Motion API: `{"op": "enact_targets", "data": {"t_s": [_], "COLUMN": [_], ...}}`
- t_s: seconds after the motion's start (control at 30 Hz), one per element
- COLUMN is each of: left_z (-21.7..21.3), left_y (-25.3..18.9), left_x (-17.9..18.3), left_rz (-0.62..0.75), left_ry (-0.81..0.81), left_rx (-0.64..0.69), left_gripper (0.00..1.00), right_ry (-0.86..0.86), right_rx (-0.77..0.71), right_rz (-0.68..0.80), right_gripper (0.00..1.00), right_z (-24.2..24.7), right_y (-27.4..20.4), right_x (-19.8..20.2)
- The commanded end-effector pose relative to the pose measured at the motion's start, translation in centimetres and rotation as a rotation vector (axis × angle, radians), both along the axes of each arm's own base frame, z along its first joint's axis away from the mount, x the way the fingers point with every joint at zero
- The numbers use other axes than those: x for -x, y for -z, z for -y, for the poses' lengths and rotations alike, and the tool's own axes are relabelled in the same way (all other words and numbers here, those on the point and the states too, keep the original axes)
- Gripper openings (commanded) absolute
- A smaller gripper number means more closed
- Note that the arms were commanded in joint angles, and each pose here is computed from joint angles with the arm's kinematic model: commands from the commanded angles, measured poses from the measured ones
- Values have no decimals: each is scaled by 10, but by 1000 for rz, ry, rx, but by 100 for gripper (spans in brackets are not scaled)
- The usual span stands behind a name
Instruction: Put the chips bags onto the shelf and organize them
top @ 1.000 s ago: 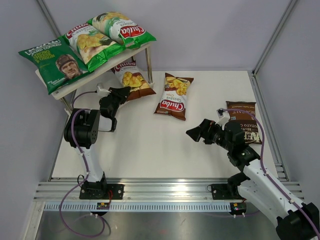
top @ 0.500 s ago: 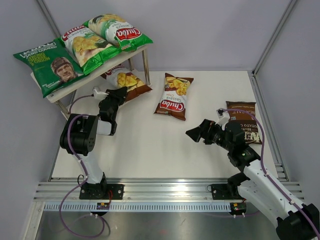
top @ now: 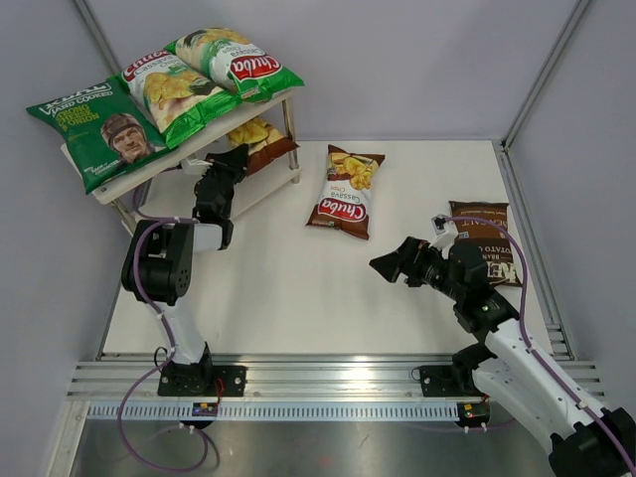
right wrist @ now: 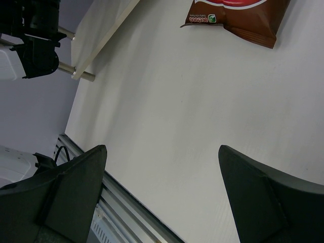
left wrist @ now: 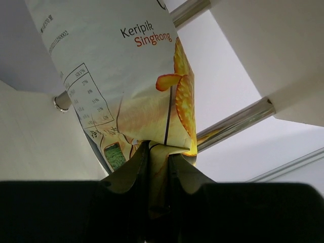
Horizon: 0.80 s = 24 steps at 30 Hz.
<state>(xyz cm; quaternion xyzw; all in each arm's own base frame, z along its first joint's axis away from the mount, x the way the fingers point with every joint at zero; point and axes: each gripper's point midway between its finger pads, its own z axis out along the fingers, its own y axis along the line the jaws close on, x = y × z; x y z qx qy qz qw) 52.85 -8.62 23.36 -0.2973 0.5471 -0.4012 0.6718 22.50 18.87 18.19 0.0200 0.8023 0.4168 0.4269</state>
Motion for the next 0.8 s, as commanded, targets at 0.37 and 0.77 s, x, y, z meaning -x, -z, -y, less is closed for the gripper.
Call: {"op": "enact_targets", "data": {"t_s": [0.37,0.77], "left_z": [-2,1], "left_y": [36,55], "left_x": [-25,-31], "left_rz": [-120,-288], "left_ry": [-28,-32], "left_rx": [-42,-94], "left_gripper": [15,61], "right_ry": [-19,-15], "right_rx": [-21,-23], "right_rz": [88,96], "right_gripper": [99,99], "right_z": [-4,-3], "right_y": [-23,-25], "right_x": [-4,-3]}}
